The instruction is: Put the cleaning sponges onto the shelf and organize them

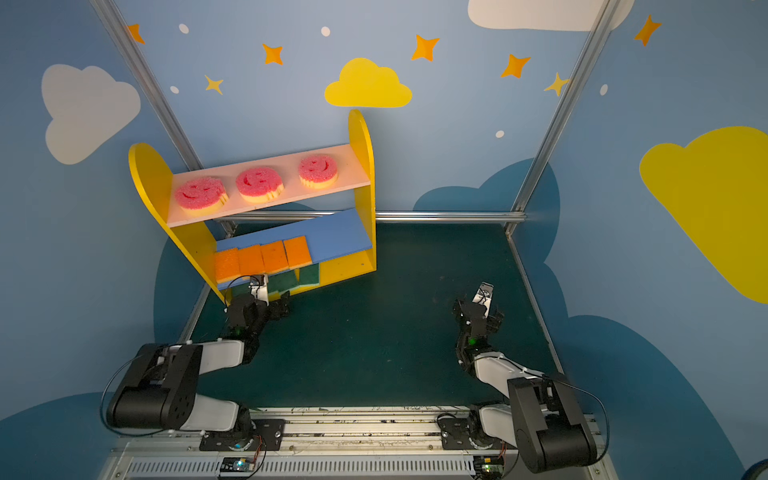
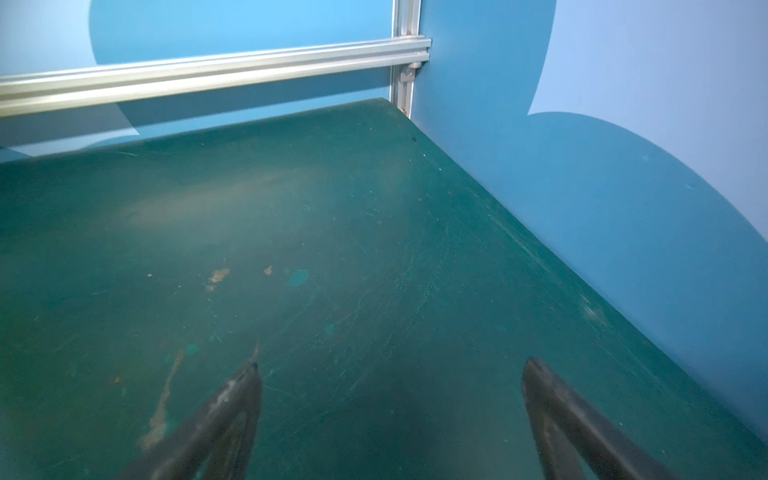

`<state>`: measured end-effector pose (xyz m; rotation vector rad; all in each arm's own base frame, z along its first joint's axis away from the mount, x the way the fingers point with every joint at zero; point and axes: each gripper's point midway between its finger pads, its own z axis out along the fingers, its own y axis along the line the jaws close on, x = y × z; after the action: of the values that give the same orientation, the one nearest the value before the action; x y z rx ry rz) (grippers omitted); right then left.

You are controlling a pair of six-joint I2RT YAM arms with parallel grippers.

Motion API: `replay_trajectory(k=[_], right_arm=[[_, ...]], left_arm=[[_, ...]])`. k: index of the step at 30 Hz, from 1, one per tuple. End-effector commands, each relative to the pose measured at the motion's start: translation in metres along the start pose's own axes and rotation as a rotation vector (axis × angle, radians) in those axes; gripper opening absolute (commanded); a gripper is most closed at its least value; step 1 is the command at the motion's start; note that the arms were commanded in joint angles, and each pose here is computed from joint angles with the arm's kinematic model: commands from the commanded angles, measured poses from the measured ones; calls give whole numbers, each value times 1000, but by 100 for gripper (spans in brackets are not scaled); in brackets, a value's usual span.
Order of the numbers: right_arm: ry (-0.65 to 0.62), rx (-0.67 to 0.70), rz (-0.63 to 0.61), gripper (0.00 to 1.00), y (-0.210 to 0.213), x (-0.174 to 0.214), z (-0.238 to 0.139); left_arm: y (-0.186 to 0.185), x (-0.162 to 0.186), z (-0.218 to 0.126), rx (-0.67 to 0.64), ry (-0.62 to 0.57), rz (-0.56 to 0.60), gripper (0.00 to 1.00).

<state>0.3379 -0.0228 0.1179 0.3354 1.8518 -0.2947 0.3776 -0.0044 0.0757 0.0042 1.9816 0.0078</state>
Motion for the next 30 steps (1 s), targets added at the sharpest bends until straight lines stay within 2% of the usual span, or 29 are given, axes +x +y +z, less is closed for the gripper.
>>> replay_trajectory(k=[1, 4, 7, 11, 13, 15, 17, 19, 30], right_arm=[[-51, -50, -10, 95, 8, -8, -5], [-43, -121, -69, 95, 25, -6, -3], [25, -235, -191, 96, 54, -1, 11], [114, -239, -105, 97, 41, 15, 23], [56, -211, -121, 97, 40, 9, 36], [107, -238, -117, 97, 47, 9, 48], [184, -236, -46, 97, 37, 15, 50], [256, -230, -50, 97, 36, 17, 49], [233, -223, -74, 97, 39, 17, 46]], left_arm=[[-6, -15, 2, 19, -103, 44, 100], [-4, -12, 5, 6, -14, 38, 100], [1, -14, 11, -18, -24, 13, 100], [2, -14, 11, -20, -7, 7, 100], [2, -14, 11, -19, -3, 9, 100], [2, -14, 11, -20, -5, 9, 100], [2, -13, 11, -19, -3, 10, 100], [1, -14, 11, -18, -5, 10, 100], [2, -13, 11, -20, -4, 11, 100]])
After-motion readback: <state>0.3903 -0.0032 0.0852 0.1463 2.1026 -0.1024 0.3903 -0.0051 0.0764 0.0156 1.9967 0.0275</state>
